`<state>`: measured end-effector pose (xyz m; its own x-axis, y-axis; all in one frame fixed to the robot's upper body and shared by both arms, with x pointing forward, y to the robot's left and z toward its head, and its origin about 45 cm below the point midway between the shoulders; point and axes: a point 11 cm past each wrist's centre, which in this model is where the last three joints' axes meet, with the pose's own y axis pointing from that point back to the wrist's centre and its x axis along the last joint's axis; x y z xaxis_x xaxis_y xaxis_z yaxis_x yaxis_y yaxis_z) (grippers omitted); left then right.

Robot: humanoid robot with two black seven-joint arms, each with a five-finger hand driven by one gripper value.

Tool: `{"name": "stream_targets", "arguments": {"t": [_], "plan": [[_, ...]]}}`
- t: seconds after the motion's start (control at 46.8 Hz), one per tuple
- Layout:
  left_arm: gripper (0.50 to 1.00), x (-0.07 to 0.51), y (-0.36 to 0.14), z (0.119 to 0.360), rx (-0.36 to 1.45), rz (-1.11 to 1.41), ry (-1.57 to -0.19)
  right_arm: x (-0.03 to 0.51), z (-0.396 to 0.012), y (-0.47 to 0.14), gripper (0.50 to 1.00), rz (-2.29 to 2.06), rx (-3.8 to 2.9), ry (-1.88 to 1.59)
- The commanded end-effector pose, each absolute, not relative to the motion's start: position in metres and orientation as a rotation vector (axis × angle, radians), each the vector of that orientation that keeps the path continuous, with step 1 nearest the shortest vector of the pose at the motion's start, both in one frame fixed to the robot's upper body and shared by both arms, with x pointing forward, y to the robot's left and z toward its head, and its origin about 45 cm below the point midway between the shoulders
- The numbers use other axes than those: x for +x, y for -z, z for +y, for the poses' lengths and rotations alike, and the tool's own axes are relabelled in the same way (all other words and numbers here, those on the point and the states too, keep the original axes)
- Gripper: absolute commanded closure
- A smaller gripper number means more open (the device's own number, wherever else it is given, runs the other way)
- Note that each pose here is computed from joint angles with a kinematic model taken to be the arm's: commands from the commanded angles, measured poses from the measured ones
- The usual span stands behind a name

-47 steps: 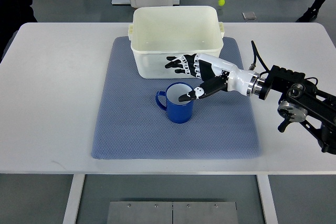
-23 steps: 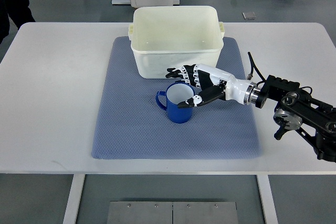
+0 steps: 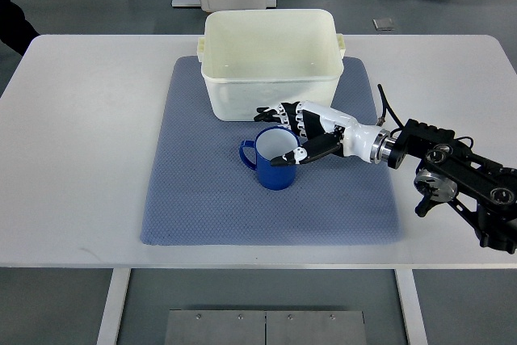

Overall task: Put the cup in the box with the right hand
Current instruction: 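Lower the right hand onto the blue mug rim and close fingers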

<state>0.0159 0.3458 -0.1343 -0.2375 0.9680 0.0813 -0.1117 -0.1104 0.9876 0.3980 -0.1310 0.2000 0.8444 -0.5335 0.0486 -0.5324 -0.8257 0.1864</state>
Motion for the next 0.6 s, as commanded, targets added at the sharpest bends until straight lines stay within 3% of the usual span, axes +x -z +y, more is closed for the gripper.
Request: {"name": "stream_targets", "arguments": {"t": [0.0, 0.578], "plan": [[0.5, 0.016, 0.134, 0.346, 1.065, 1.235, -1.51, 0.398, -0.131, -0.199, 0.532, -0.823, 2.827, 0.009], [0.5, 0.016, 0.134, 0.346, 1.065, 1.235, -1.51, 0.395, -0.125, -0.184, 0.519, -0.836, 2.79, 0.024]]}}
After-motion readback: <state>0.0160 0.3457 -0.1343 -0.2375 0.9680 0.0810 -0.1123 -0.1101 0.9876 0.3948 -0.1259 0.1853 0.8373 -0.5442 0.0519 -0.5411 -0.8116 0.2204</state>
